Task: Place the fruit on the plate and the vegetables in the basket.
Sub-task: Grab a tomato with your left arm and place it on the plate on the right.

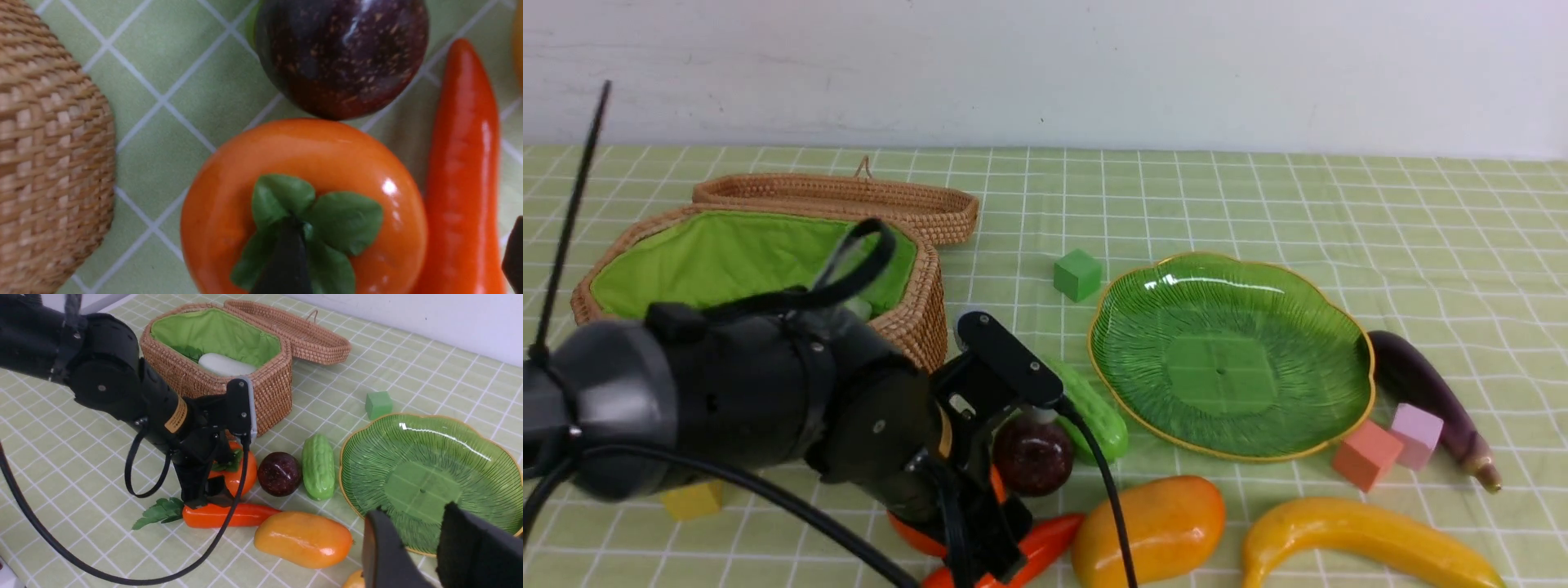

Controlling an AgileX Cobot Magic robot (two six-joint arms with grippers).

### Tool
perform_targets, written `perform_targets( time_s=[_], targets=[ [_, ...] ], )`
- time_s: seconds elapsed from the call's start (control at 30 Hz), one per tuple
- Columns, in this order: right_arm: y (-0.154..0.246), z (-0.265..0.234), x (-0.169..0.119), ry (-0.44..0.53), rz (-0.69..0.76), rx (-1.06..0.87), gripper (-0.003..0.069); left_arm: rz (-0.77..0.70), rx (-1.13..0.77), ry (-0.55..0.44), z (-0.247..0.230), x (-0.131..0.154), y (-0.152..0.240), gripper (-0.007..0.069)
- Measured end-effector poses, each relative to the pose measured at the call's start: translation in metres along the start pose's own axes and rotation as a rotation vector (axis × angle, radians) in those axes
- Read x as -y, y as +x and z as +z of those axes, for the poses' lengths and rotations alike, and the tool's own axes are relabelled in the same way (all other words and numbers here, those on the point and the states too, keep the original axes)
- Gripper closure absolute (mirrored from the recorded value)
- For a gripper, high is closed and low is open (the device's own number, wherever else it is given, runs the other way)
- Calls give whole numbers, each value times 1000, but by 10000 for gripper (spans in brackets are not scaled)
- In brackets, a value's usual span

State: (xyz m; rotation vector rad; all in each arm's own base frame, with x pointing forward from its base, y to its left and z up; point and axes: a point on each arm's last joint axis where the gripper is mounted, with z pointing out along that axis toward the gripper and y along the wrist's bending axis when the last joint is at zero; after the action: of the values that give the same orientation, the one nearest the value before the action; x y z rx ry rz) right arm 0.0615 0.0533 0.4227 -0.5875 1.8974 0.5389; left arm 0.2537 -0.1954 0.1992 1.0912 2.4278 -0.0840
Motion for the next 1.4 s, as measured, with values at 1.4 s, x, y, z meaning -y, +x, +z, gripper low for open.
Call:
perform_targets(
  time_s=[1.4],
  targets=[
    [1, 0, 0, -2, 1, -6, 445, -102, 18, -122, -24, -8, -3, 128]
  ],
)
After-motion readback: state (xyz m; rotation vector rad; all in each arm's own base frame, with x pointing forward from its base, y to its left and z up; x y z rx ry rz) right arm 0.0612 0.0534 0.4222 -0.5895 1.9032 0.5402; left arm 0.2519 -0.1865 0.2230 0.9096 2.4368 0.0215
